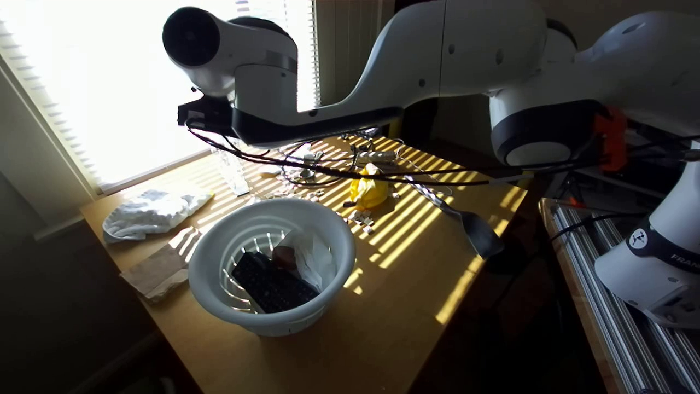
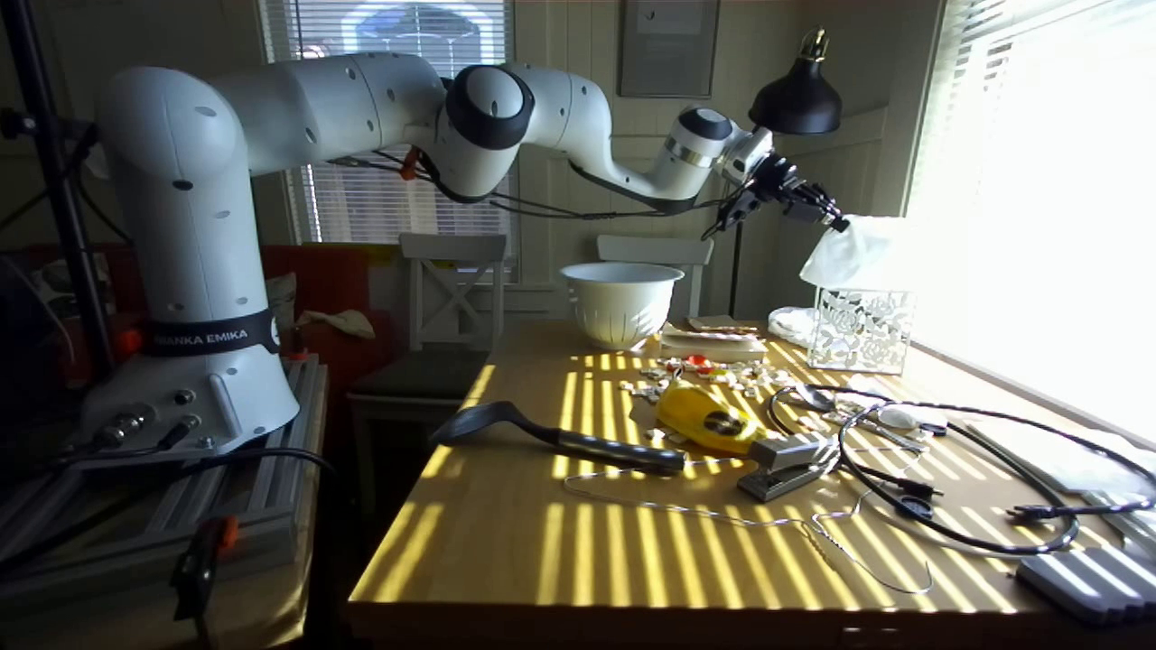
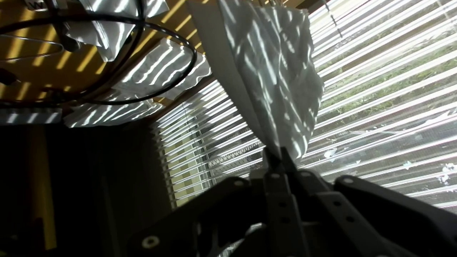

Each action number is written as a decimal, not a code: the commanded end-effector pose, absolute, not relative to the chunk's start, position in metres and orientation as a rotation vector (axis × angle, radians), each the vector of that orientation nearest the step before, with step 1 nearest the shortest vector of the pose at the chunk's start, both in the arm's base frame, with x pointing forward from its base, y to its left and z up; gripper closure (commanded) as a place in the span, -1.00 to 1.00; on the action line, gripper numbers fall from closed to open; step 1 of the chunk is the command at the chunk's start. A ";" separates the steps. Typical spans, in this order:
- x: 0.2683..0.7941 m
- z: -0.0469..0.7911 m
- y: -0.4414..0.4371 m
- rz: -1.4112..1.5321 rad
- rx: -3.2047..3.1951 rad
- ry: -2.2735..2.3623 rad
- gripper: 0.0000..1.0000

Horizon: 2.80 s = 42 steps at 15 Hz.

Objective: Pick up the tissue, then place it on the white stand

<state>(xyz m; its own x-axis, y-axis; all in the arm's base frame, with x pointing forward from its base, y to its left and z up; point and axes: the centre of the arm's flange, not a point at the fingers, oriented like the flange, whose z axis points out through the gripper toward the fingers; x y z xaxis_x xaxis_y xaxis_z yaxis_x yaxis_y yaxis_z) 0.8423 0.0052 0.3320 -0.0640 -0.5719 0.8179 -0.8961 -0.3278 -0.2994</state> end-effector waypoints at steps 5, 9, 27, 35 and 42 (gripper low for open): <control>0.891 0.324 0.006 1.395 1.806 -1.546 0.99; 0.842 0.322 0.000 1.360 1.848 -1.563 0.97; 0.877 0.328 0.014 1.438 1.816 -1.575 0.99; 0.906 0.338 0.027 1.543 1.777 -1.566 0.99; 0.915 0.334 0.035 1.552 1.818 -1.596 0.99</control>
